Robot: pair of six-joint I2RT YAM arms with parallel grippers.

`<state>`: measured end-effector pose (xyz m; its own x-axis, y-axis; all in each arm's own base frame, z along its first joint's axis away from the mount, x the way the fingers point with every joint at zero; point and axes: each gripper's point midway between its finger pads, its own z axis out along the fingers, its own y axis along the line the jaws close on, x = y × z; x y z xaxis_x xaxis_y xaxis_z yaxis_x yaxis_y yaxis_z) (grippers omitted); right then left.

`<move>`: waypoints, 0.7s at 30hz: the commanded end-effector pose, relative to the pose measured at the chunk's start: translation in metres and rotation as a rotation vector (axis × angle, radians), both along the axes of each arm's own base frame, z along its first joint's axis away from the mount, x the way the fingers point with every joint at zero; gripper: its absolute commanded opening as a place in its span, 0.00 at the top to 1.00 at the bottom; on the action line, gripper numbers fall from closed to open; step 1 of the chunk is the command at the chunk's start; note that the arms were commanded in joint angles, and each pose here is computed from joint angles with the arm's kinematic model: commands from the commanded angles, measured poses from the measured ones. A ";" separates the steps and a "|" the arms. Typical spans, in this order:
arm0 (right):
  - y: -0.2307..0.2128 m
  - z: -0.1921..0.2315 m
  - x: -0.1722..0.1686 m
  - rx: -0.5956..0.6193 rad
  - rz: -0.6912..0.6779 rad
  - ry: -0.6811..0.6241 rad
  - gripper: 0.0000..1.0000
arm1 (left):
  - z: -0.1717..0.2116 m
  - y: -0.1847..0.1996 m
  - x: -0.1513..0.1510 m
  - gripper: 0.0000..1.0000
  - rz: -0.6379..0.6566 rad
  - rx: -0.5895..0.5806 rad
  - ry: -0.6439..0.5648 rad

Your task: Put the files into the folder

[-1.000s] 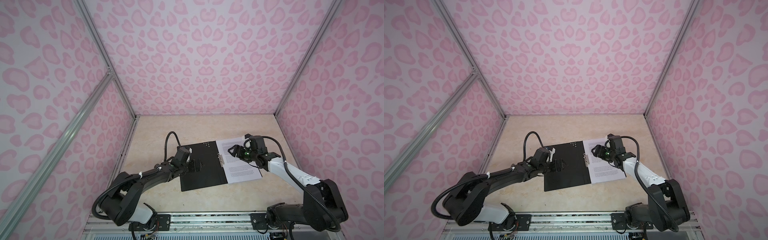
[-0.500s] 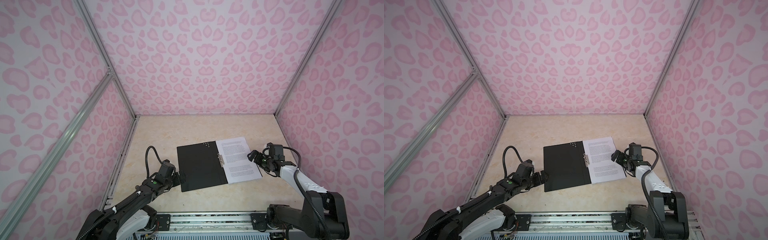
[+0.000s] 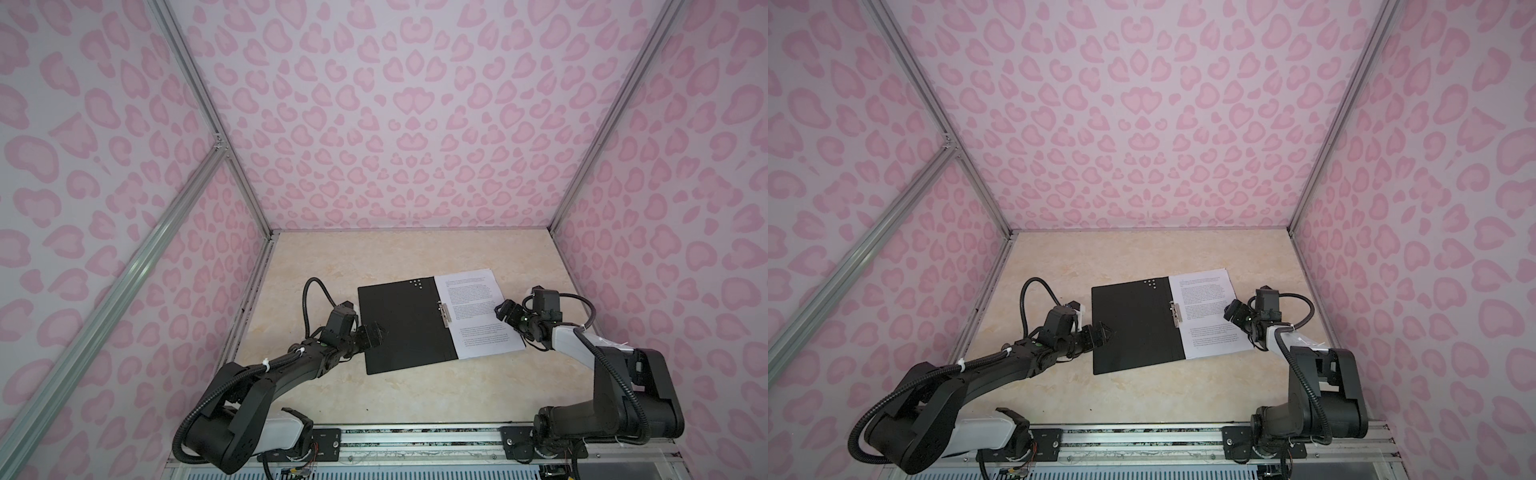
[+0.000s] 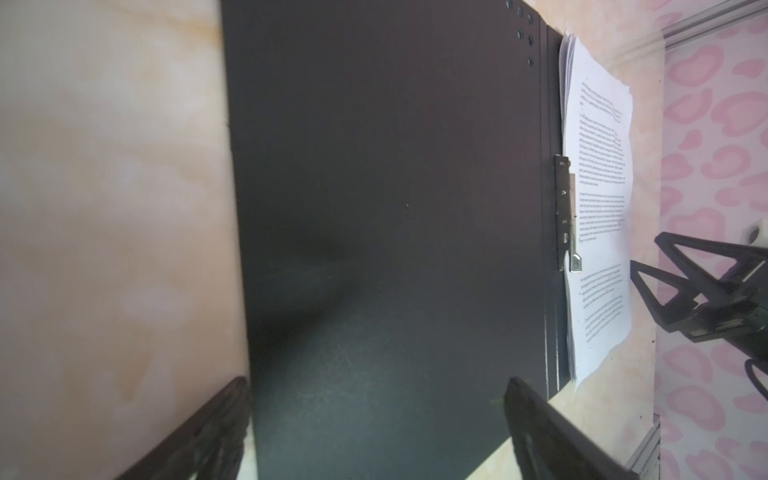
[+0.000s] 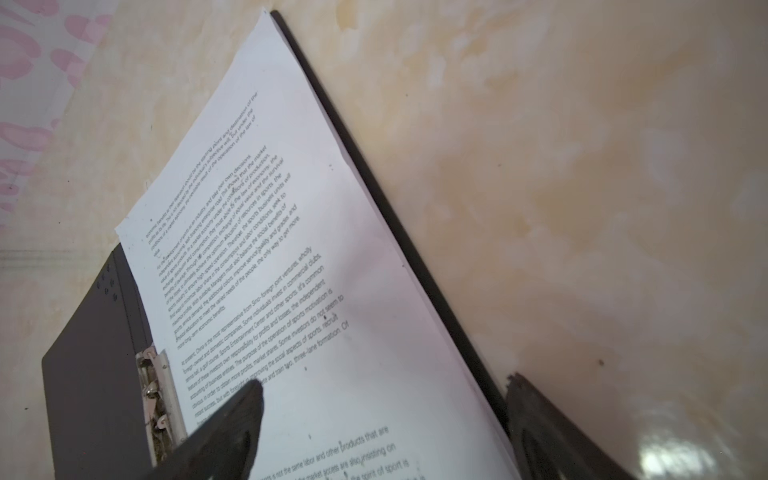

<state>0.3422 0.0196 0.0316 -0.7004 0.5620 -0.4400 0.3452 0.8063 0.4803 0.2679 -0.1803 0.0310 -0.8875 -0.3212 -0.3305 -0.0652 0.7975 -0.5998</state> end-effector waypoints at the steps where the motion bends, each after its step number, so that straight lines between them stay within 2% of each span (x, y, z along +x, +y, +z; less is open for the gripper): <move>1: 0.041 -0.024 -0.031 0.193 0.086 0.141 0.11 | -0.028 -0.006 -0.044 0.03 -0.038 -0.073 0.261; 5: 0.049 -0.025 -0.032 0.224 0.104 0.133 0.14 | -0.003 -0.026 -0.036 0.03 -0.105 -0.224 0.219; 9: 0.057 -0.018 -0.031 0.228 0.134 0.112 0.14 | 0.033 -0.041 -0.024 0.03 -0.154 -0.322 0.126; 16: 0.067 -0.014 -0.031 0.248 0.164 0.098 0.14 | 0.089 -0.046 -0.014 0.03 -0.176 -0.384 -0.016; 21: 0.071 -0.011 -0.031 0.264 0.177 0.093 0.14 | 0.109 -0.050 -0.015 0.03 -0.190 -0.407 -0.039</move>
<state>0.3402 0.0831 0.0412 -0.7730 0.5139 -0.3718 0.1749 0.7361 0.6539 0.2601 -0.2197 0.1228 -0.9163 -0.3041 -0.2606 0.0552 0.5485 -0.8343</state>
